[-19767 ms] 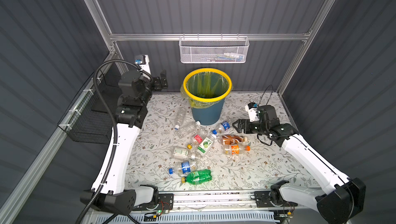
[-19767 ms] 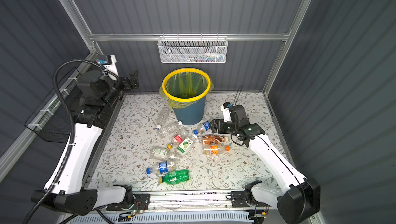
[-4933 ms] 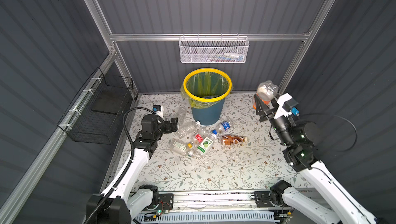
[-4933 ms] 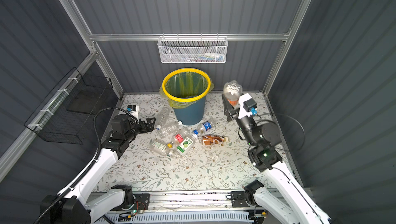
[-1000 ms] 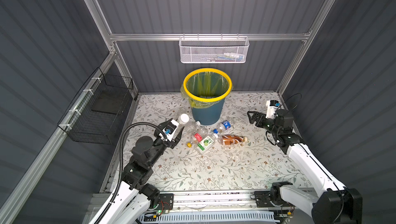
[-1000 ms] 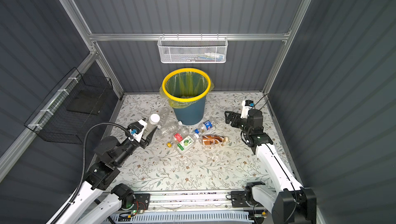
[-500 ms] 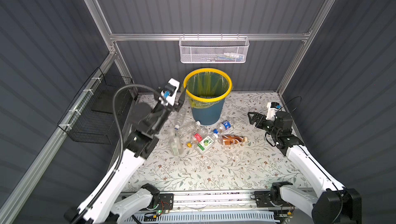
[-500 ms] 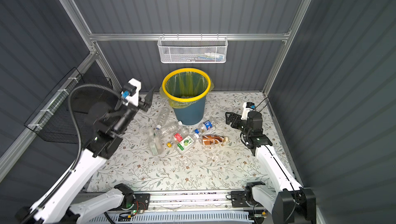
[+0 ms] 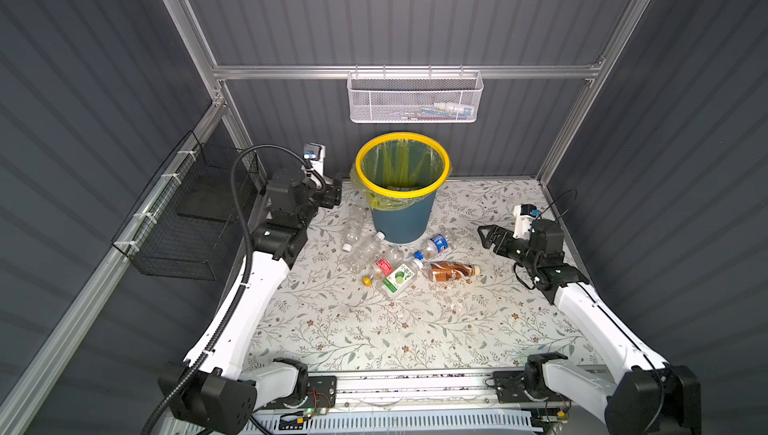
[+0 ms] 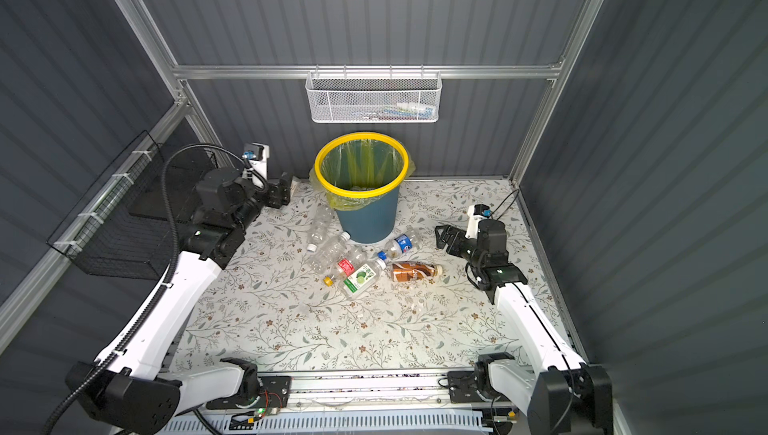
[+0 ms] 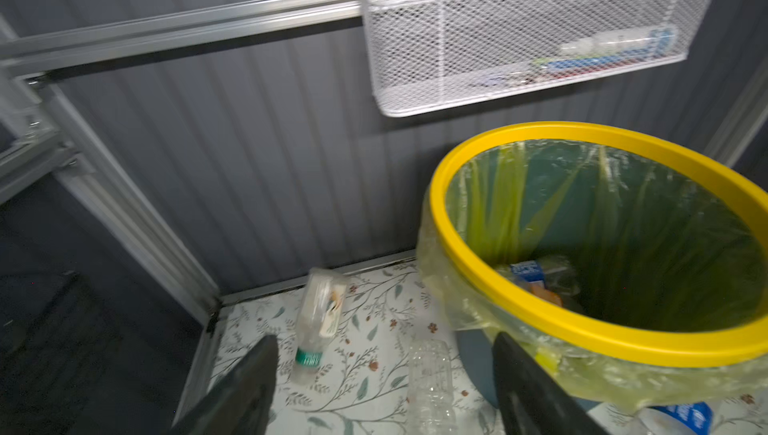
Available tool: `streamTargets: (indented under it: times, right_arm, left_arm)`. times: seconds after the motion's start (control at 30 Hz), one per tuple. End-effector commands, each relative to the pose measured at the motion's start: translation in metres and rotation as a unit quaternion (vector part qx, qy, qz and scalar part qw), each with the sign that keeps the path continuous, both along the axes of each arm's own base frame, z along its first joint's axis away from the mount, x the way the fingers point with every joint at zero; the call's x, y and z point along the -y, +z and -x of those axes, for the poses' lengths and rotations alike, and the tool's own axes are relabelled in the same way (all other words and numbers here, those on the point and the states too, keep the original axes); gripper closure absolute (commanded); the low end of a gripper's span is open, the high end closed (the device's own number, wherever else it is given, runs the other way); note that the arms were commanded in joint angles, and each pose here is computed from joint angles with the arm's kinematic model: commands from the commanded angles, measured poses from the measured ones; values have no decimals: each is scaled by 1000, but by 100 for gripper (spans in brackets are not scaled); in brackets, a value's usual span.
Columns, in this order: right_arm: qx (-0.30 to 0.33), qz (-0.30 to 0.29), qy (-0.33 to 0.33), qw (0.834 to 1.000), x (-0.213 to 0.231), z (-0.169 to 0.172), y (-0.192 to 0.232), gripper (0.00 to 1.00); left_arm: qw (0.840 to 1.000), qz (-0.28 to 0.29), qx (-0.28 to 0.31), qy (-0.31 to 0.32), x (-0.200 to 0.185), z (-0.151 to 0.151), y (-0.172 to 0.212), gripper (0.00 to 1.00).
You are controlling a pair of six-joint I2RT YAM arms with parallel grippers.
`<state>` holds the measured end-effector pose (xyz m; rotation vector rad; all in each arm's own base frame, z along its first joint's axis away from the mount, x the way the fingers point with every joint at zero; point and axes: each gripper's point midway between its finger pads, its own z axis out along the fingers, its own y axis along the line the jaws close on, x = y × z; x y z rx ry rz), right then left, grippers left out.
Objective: Throw the plastic bottles in the bin
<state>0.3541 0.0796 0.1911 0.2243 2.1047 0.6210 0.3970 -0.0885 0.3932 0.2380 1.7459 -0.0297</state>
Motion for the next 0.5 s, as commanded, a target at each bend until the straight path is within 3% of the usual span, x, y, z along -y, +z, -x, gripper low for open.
streamTargets:
  times: [0.0, 0.17, 0.37, 0.47]
  right_arm:
    - [-20, -18, 18, 999, -11, -9, -9, 7]
    - [-29, -18, 34, 999, -26, -17, -10, 8]
    - [-42, -30, 40, 998, -36, -16, -17, 8]
    - [-48, -41, 42, 997, -43, -16, -23, 8]
  left_arm:
    - [996, 14, -78, 35, -20, -8, -49, 15]
    - [988, 26, -143, 50, -39, -39, -97, 12]
    - [983, -29, -180, 36, -35, -98, -135, 10]
    - [980, -55, -181, 70, -46, -132, -152, 10]
